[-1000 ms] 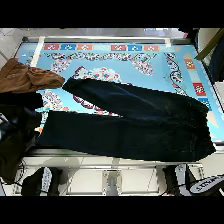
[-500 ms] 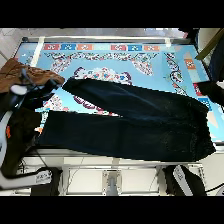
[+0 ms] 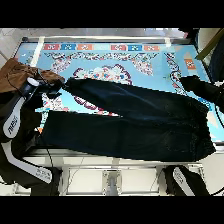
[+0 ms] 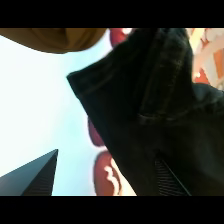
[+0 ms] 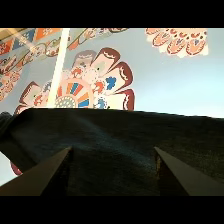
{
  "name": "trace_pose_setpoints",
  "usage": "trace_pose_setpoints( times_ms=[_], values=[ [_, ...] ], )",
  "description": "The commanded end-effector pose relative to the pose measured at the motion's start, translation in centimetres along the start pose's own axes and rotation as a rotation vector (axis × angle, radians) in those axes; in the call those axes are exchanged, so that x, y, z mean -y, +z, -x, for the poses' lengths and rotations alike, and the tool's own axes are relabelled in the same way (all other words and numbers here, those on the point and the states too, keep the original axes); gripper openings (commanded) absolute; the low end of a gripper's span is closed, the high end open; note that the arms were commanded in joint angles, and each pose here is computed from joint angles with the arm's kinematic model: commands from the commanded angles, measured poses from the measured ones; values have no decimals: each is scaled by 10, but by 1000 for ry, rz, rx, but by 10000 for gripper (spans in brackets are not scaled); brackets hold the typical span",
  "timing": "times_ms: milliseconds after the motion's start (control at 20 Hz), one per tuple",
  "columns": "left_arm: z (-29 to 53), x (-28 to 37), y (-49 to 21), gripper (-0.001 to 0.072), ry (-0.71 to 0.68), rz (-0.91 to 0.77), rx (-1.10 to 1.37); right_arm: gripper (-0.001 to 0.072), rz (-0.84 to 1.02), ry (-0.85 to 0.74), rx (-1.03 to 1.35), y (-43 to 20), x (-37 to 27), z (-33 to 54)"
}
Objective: Fold the clothes and pants, and hang the long-sleeved shirts on hangers.
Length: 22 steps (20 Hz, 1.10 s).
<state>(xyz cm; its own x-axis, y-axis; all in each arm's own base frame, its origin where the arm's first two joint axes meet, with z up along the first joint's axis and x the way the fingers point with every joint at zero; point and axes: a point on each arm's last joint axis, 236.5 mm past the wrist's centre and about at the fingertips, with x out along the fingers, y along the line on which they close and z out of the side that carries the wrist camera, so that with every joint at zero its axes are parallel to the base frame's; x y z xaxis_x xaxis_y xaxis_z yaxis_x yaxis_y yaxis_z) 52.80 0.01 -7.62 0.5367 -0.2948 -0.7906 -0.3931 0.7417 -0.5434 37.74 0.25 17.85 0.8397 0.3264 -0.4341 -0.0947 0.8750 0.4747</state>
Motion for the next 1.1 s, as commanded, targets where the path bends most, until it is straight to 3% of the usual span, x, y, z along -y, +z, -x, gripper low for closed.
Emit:
trace_pose_setpoints(
  times_ms=[0, 300, 450, 500, 550, 600, 700, 900, 1050],
  values=[
    [-8, -2, 17, 602, -11, 74, 63, 555, 3, 4, 5, 1, -3, -1],
    [-36, 0, 11, 602, -82, 210, 47, 555, 0, 8, 1, 0, -3, -1],
    [-46, -4, 10, 466, -82, 231, 53, 556, -1, 11, -5, -1, -4, -1],
    [-47, -5, 9, 460, -80, 232, 49, 556, -1, 10, -5, -1, -4, -1],
    [-47, -4, 10, 334, -82, 234, 50, 555, -1, 11, -5, -1, -4, -1],
    [-45, -3, 11, 142, -86, 235, 53, 555, -1, 10, -5, -1, -4, -1],
    [-40, 2, 14, 16, -95, 231, 63, 556, -1, 11, -5, -1, -4, -1],
    [-7, 26, 31, 18, -133, 181, 115, 555, -1, 12, -7, -2, -5, 0],
    [50, 41, 43, 18, -110, 3, 156, 555, 92, -65, -28, -3, 4, 12]
  ],
)
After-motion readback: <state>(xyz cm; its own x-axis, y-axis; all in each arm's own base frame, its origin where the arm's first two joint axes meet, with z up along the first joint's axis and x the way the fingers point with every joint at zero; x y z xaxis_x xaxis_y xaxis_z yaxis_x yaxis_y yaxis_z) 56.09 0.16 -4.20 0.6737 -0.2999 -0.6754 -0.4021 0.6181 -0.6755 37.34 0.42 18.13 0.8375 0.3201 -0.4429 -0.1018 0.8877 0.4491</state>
